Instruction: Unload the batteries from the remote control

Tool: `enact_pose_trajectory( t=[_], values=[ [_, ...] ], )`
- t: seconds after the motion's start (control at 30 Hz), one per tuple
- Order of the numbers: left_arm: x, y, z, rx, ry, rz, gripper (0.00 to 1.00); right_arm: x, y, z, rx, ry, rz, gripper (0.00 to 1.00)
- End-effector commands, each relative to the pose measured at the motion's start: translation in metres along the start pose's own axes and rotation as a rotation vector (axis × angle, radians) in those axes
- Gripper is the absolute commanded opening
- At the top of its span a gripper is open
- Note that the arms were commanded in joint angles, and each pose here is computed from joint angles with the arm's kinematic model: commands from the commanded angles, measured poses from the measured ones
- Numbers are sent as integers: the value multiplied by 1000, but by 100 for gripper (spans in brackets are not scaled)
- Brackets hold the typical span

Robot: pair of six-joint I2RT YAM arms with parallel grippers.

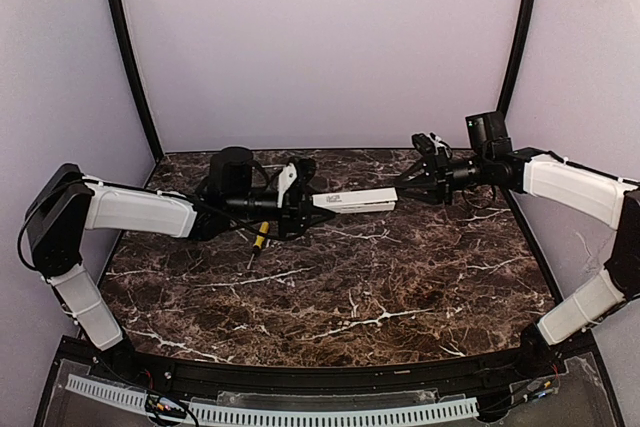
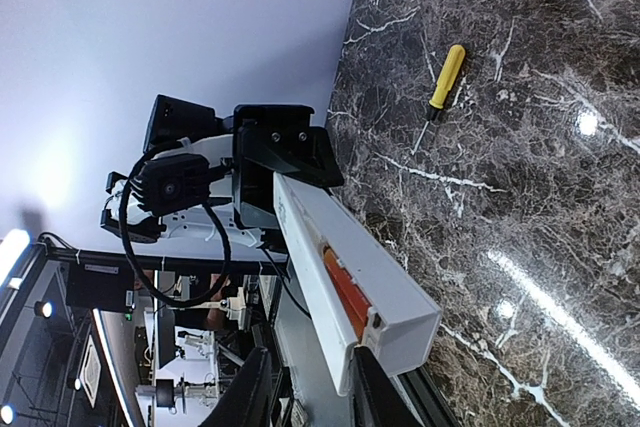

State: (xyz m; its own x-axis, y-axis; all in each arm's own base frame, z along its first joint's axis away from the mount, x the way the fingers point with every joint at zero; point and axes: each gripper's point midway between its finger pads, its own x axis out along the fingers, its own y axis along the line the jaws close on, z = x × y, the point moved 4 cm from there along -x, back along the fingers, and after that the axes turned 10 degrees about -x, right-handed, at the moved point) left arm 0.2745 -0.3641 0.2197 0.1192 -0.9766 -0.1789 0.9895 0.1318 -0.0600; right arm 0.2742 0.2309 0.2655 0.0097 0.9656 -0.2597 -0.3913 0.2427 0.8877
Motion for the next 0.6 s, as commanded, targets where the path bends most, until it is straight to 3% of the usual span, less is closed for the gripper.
enact_pose_trajectory(
  t=[0.0, 0.57],
  values=[
    [2, -1, 8, 21, -17, -4, 0, 3, 3, 7, -29, -6, 6, 26],
    [6, 2, 7, 21, -8, -6, 0, 21, 0, 5, -21, 19, 38, 21]
  ],
)
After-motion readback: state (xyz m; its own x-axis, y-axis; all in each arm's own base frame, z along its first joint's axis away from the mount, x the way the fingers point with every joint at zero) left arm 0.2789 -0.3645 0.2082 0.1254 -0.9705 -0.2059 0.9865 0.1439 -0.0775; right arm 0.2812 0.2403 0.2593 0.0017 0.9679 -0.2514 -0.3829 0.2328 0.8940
